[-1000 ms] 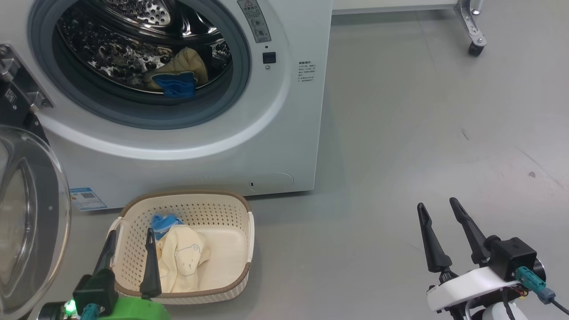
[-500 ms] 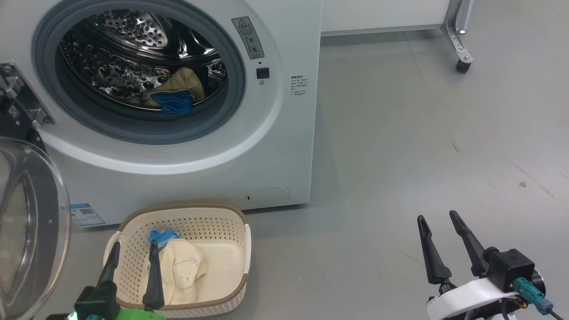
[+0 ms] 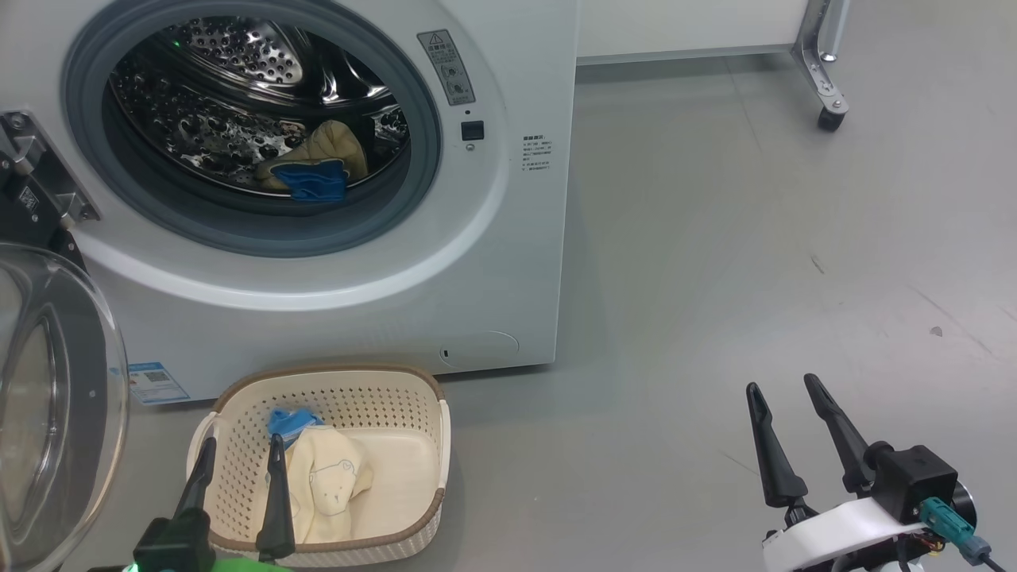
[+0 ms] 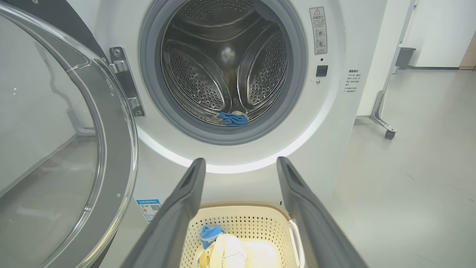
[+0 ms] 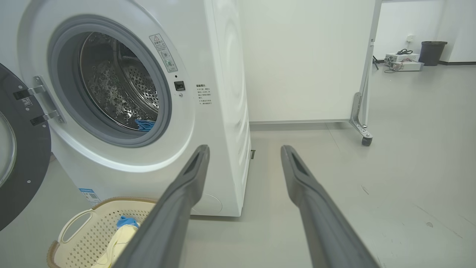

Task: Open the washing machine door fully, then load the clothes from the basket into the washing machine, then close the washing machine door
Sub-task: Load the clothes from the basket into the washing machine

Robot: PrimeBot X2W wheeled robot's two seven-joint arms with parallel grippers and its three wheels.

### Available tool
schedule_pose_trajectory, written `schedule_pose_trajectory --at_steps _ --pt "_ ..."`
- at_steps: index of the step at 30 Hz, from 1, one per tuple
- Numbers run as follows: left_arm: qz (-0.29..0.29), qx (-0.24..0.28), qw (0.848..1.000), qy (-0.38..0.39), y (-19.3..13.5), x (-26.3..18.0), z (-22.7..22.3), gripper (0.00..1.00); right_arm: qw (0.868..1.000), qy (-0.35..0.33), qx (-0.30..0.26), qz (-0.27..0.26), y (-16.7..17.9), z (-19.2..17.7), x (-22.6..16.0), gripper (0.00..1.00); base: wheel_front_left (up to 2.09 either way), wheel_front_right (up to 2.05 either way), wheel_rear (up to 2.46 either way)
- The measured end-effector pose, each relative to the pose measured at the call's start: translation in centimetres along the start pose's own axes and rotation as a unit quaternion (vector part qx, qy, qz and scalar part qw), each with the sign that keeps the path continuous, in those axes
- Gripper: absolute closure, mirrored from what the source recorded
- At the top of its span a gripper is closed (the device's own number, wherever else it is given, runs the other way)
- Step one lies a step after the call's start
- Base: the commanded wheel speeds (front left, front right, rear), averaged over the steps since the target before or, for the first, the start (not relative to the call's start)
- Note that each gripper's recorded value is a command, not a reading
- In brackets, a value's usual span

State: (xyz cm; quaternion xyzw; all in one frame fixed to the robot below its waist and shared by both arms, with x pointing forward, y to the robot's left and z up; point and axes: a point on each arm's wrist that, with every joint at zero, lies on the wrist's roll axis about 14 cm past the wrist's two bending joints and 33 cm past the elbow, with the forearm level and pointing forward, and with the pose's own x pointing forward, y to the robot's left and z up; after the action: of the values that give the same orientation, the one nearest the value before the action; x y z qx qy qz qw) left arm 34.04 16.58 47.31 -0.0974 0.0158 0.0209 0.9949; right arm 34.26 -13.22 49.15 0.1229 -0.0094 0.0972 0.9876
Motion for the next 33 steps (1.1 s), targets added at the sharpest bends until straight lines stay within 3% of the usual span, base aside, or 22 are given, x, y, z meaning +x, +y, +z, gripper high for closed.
schedule_pose_trajectory --at_steps 16,24,33 --pt "0.006 -0.002 1.0 0.029 0.2 0.3 -1.6 0.0 1.0 0.011 0.004 0.001 0.1 -0.7 0.1 0.0 0.0 0.0 0.0" --pt "-0.001 0.002 0.995 0.099 -0.4 0.8 -5.1 0.0 1.0 0.022 0.007 -0.002 -0.3 -1.3 0.8 0.0 0.0 0.0 0.0" --pt "-0.017 0.016 0.977 0.213 -1.3 2.6 -10.8 0.0 1.0 0.023 0.008 -0.004 -0.9 -1.7 2.8 0.0 0.0 0.0 0.0"
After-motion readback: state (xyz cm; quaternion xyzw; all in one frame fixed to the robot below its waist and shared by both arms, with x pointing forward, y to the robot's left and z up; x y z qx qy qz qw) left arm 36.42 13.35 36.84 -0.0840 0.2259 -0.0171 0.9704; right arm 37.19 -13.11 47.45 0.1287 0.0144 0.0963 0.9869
